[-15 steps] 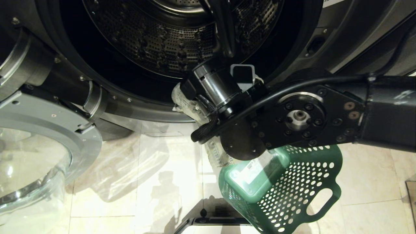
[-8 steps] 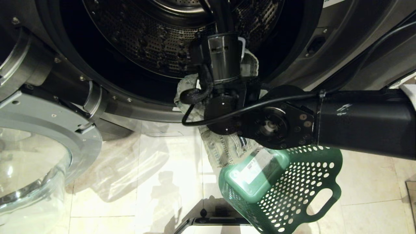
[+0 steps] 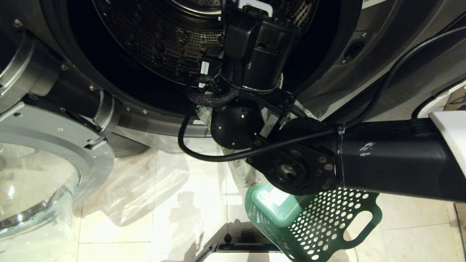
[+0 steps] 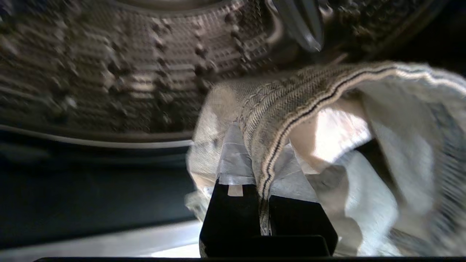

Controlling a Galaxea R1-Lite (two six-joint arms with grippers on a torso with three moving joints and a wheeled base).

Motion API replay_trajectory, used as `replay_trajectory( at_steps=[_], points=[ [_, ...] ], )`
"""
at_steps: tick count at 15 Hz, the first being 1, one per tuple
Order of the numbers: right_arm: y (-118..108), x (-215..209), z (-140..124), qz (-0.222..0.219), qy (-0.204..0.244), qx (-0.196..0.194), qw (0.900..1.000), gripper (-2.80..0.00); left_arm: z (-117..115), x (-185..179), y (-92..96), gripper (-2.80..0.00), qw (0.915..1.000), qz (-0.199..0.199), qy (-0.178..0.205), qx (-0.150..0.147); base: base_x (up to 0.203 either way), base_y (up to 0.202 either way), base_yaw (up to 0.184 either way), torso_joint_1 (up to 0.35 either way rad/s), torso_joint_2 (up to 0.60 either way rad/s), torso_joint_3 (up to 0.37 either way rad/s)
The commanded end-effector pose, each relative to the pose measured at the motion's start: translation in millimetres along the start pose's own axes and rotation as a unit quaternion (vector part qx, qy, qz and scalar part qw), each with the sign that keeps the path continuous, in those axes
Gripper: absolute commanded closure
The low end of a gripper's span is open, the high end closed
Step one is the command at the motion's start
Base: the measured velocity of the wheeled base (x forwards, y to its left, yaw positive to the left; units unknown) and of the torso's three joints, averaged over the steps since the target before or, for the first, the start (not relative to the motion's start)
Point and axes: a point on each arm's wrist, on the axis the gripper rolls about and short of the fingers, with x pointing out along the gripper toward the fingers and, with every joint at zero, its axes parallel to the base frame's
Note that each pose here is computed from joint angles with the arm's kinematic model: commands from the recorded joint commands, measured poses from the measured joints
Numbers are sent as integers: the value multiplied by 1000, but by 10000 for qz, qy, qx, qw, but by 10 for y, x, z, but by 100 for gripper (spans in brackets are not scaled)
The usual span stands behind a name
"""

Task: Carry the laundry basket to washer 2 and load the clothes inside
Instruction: Place the clothes into the washing machine

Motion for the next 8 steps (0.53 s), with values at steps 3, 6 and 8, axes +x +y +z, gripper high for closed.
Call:
replay_trajectory(
  at_steps=[3,6,8],
  points=[
    [-183,-215,219,25,219,-240,9995,0,-5,1,0,0,10000,-7,8,2,0,0,0,0,0,0],
    [-535,-584,342,380,832,-724,9932,0,-5,1,0,0,10000,0,8,2,0,0,0,0,0,0],
    [-768,-900,545,675,1238,-609,9881,0,-5,1,0,0,10000,-1,8,2,0,0,0,0,0,0]
  ],
)
